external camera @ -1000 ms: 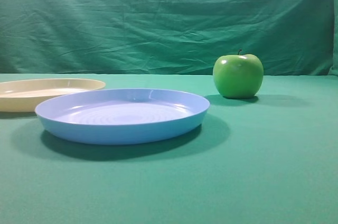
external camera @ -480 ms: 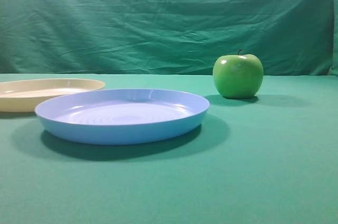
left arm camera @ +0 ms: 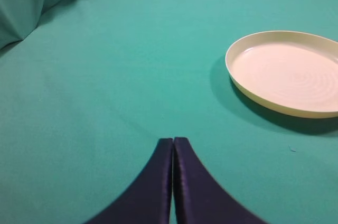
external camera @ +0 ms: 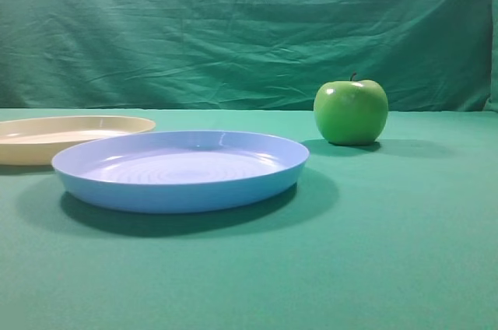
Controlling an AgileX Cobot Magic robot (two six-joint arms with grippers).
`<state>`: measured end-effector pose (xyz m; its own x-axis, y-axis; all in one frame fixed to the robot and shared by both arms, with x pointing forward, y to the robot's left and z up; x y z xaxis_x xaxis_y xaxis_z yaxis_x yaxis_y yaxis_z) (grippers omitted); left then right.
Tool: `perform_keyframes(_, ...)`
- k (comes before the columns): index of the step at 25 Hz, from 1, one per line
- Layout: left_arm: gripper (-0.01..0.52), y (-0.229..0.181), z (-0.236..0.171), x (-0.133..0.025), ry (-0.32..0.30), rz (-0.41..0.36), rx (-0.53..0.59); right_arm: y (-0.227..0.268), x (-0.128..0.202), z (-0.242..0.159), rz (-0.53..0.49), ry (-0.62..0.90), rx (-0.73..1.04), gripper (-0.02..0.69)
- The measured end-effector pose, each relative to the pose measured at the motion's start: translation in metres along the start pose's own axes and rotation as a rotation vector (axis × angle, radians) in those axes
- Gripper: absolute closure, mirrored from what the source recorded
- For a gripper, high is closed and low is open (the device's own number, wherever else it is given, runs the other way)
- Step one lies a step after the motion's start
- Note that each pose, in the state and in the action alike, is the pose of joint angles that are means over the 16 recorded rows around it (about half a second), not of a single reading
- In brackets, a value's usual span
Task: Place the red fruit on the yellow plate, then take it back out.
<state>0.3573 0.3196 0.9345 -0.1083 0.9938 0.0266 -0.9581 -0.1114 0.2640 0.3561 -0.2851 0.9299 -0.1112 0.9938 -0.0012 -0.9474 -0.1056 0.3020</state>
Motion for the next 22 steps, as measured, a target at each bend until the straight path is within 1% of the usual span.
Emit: perform_keyframes(22, 0.514, 0.0, 0.0, 0.0, 0.0, 0.0, 0.0, -0.0021, -0.0001, -0.0041, -0.001, 0.003, 0.001, 0.665)
Point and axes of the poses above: a point on each arm's last joint axis where the gripper is mounted, y pointing back along that axis away from the gripper, x along the wrist's bending axis when the last joint is at zero, z = x × y, the point moved 7 cm from there along -y, pointing out along that axis toward the gripper, and after that the axes turned 1 degree about -y, right-handed, at the moved point
